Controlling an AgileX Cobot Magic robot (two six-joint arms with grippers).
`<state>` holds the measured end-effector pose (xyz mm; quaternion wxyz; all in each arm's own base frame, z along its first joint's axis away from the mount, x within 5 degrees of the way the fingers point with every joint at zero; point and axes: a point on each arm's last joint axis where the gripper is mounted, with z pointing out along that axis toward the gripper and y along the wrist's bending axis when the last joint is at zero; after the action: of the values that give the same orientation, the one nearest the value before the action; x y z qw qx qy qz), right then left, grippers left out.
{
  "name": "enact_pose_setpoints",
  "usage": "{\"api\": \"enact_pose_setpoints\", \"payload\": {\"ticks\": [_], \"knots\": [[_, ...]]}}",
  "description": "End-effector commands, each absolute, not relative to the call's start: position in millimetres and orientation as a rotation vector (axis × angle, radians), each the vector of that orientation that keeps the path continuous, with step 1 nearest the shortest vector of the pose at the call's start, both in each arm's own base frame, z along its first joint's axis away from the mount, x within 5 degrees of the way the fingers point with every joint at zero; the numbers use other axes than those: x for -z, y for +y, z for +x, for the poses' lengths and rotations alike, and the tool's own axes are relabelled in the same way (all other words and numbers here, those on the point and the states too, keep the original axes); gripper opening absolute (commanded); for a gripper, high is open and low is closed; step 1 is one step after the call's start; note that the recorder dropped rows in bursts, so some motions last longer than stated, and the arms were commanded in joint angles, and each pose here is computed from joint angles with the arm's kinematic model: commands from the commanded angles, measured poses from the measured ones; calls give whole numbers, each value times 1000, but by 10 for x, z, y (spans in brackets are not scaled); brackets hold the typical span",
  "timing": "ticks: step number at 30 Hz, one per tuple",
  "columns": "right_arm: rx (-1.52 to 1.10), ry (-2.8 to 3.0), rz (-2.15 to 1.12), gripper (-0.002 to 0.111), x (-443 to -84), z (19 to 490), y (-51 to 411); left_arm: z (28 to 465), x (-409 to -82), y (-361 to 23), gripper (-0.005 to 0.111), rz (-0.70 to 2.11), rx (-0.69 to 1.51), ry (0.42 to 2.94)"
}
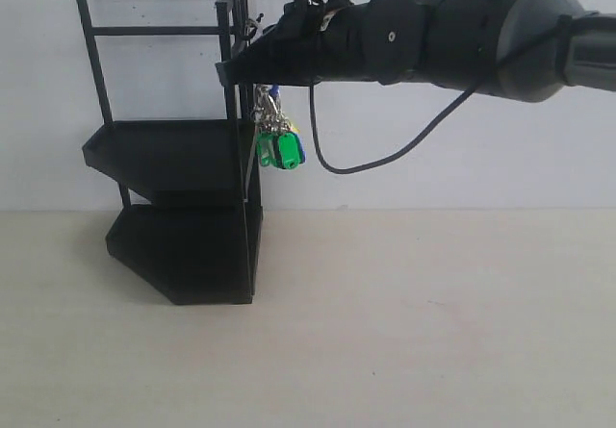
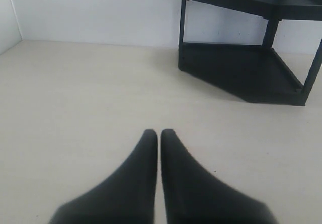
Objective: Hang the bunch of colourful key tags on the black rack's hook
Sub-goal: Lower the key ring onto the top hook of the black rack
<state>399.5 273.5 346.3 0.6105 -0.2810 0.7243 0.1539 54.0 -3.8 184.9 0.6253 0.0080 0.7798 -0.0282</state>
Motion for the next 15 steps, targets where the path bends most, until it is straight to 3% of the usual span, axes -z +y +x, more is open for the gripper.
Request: {"api": "enact_pose_setpoints", "payload": {"ticks": [1,15], "knots": [[-341,1638,-662,0,-3552,3971,2740,544,-1865,-36,4,14,63,1779],[-342,1685,-687,0,-3505,3958,2741,544,-1865,-36,4,14,63,1779]]}}
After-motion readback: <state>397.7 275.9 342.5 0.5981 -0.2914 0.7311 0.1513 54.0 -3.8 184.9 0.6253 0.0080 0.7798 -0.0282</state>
